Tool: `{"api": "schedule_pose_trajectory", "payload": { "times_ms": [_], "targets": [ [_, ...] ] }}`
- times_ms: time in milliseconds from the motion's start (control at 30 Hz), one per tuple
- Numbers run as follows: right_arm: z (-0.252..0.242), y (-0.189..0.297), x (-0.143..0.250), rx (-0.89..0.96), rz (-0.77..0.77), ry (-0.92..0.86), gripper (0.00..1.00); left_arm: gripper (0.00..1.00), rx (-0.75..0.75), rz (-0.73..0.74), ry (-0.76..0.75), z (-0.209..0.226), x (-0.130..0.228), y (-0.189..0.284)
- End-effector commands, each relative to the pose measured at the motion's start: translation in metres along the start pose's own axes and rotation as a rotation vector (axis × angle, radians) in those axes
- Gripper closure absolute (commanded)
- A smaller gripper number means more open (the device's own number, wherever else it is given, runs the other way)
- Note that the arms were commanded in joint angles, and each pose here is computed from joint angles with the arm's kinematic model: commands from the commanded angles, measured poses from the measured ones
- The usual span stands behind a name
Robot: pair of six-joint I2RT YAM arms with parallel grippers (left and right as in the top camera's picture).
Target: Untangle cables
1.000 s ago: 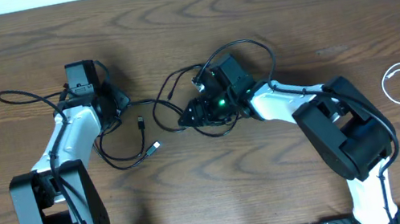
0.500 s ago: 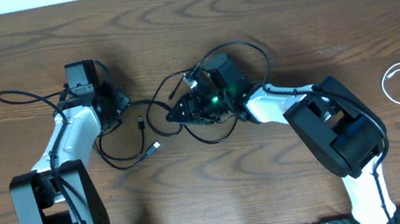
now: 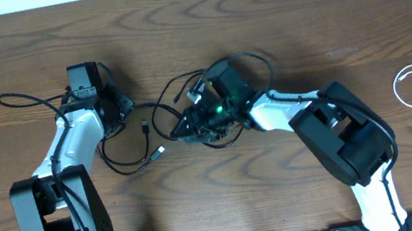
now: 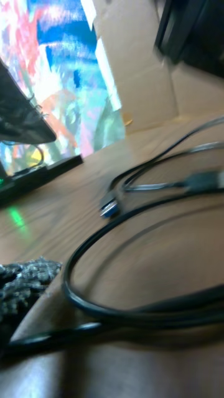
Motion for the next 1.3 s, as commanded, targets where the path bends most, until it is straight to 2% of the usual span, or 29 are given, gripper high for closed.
{"api": "schedule_pose_trajectory", "payload": {
  "times_ms": [0,100,300,333,433,600,700,767,833,867,1033,1167,1233,1267],
  "targets": [
    [-0.008,-0.017,0.017,0.062,0.044,-0.062,0.42,0.87,-0.007,-0.006,0.002,0.0,-0.001,0.001],
    [-0.014,-0.022,0.02,0.118,0.017,-0.123,0.42,0.87,-0.007,-0.006,0.002,0.0,-0.001,0.001],
    [-0.034,-0.018,-0.003,0.269,-0.199,-0.128,0.42,0.87,-0.007,-0.006,0.001,0.0,-0.001,0.001],
    [-0.035,-0.018,-0.005,0.277,-0.217,-0.143,0.4,0.87,-0.007,-0.006,0.001,0.0,-0.001,0.001],
    [-0.035,-0.022,-0.016,0.246,-0.27,-0.12,0.37,0.87,-0.007,-0.006,0.002,0.0,-0.001,0.001],
    [-0.029,-0.027,-0.034,0.175,-0.357,-0.047,0.39,0.87,-0.007,-0.006,0.001,0.0,-0.001,0.001],
    [-0.023,-0.029,-0.035,0.126,-0.34,-0.003,0.41,0.87,-0.007,-0.006,0.001,0.0,-0.001,0.001],
    [-0.014,-0.031,-0.031,0.074,-0.278,0.114,0.4,0.88,-0.007,-0.007,0.001,0.0,-0.002,0.001],
    [-0.001,-0.029,-0.026,-0.007,-0.206,0.275,0.5,0.87,-0.005,-0.009,0.001,0.0,-0.002,0.001],
    [0.004,-0.025,-0.026,-0.042,-0.185,0.314,0.5,0.87,-0.004,-0.01,0.001,0.0,-0.002,0.001],
    [0.023,0.003,-0.03,-0.137,-0.14,0.395,0.51,0.86,-0.004,-0.01,0.001,0.0,-0.002,0.001],
    [0.034,0.021,-0.034,-0.178,-0.14,0.481,0.55,0.86,-0.004,-0.01,0.001,0.0,-0.002,0.001],
    [0.036,0.025,-0.038,-0.178,-0.154,0.558,0.48,0.87,-0.004,-0.01,0.001,0.0,-0.002,0.001],
    [0.036,0.025,-0.038,-0.171,-0.163,0.636,0.39,0.87,-0.005,-0.01,0.001,0.0,-0.002,0.001]
  ]
}}
Point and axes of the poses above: each gripper's point midway between its finger pads, its own y axis back along the fingers, its own z axis along the line the jaws close on, x = y × z, the point moved 6 cm from there along y, back along the fingers, and after that the axes turned 3 degrees about y, right-handed, at the moved point
